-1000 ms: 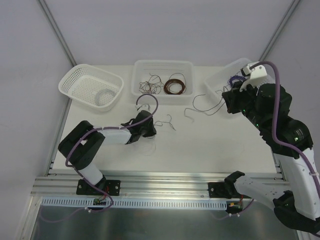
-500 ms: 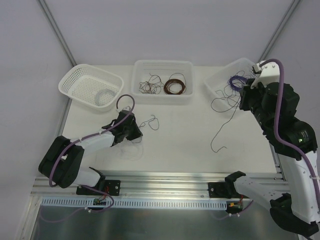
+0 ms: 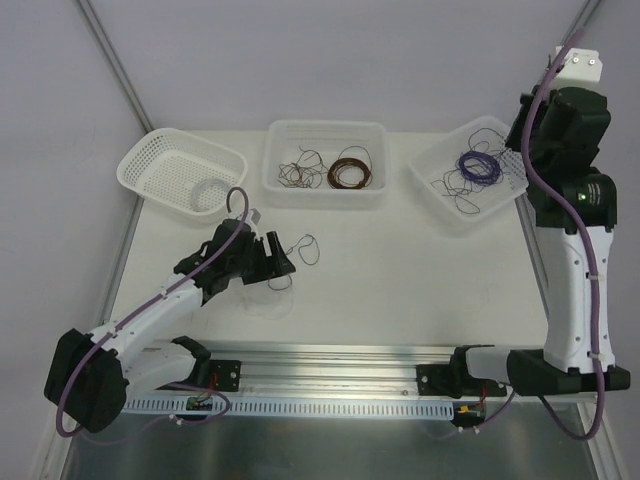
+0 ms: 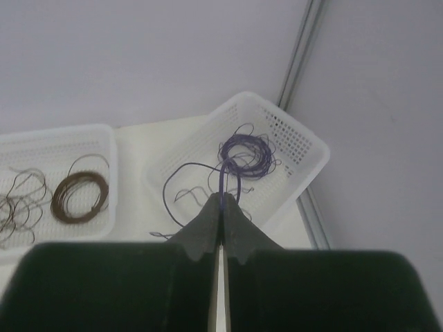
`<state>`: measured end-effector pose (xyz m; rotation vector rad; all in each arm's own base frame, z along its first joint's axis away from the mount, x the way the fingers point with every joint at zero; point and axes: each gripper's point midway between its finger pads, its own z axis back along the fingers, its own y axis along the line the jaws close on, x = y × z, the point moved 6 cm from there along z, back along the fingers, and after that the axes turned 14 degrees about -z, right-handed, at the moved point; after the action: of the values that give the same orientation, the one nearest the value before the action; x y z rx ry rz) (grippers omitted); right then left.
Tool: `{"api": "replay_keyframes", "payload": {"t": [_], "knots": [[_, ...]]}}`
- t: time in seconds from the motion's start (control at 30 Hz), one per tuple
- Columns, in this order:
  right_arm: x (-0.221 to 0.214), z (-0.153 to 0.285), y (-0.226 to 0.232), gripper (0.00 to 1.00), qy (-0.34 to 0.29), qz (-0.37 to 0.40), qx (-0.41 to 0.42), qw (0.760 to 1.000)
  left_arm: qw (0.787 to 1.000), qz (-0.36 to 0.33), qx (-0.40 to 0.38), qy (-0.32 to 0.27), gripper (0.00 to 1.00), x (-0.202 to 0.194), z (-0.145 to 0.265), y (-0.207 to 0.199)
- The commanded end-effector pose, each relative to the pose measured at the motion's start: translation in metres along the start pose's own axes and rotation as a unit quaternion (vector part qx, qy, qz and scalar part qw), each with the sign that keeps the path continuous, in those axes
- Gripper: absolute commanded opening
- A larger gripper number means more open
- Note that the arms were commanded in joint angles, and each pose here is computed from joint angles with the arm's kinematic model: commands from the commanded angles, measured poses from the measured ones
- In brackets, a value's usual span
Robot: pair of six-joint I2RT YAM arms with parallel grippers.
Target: Untangle the cables
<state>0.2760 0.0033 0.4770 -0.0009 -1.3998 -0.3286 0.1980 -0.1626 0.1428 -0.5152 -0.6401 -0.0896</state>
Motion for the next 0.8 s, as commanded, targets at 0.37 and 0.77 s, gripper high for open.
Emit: {"api": "replay_keyframes", "payload": {"t": [0.37, 0.77], "knots": [[-0.005, -0.187, -0.038, 0.01, -0.024, -0.080, -0.037, 0.996, 0.999, -0.034, -0.009, -0.013, 0.99, -0.011, 0.032, 0.002], [-0.095, -0.222, -0.046, 0.67, 0.134, -0.091, -0.032, 0.986, 0.999, -0.038, 0.018, -0.006, 0.99, -0.012, 0.025, 0.010]]}}
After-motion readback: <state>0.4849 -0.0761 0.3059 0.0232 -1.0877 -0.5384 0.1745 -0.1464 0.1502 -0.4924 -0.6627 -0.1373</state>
